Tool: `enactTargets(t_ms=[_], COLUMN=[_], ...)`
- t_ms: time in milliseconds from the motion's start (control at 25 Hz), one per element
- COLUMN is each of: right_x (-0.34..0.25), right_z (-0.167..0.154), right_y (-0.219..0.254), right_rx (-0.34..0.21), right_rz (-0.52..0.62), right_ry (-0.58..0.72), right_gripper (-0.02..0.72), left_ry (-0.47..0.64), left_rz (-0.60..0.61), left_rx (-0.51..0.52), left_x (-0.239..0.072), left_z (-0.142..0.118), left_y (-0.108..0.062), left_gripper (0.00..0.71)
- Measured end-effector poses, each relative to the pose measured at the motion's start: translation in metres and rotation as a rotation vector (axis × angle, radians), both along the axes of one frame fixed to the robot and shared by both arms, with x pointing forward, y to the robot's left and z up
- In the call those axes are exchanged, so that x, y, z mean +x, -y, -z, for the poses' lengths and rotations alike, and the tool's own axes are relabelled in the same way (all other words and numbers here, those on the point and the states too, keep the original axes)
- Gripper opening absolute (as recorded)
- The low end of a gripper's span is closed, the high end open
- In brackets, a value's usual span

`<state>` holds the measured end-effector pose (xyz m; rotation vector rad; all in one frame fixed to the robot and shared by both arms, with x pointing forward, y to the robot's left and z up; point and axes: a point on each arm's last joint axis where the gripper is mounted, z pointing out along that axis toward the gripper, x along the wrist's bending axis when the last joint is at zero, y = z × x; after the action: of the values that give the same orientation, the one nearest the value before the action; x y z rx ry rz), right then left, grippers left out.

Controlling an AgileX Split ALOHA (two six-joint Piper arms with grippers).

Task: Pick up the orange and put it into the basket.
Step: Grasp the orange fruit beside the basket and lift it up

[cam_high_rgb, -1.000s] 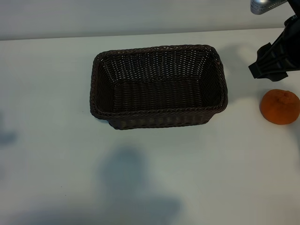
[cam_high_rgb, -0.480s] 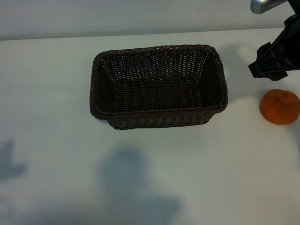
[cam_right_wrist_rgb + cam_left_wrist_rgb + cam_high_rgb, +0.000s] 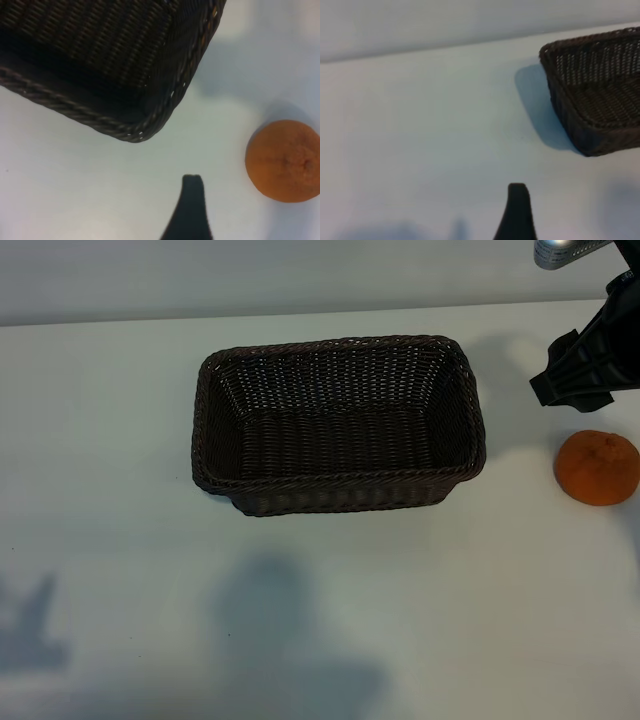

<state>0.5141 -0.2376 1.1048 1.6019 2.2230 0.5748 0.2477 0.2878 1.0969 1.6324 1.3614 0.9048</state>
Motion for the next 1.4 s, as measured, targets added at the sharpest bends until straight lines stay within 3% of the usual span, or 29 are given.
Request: enactTargets(t_ms=[160, 400, 840, 1400], right_x=[0.000, 0.000, 0.000, 0.000], right_z=[0.000, 0.000, 0.000, 0.000], right_y=[0.000, 0.000, 0.000, 0.000], right_rx=[0.000, 0.000, 0.000, -0.003], right_rz=[0.000, 0.000, 0.000, -0.002], right_ry=[0.000, 0.000, -0.001, -0.006], right_gripper=[0.594, 0.594, 0.592, 0.592], left_ry=[0.040, -0.021, -0.184, -0.191], left_rz=[-0.026, -0.143, -0.164, -0.166], left_rx=[0.007, 0.037, 0.001, -0.004], left_x=[-0.022, -0.039, -0.025, -0.022], left_z=[0.006, 0.018, 0.053, 0.057], left_y=[-0.002, -0.013, -0.013, -0.013], left_gripper=[0.596, 0.596, 0.596, 0.596])
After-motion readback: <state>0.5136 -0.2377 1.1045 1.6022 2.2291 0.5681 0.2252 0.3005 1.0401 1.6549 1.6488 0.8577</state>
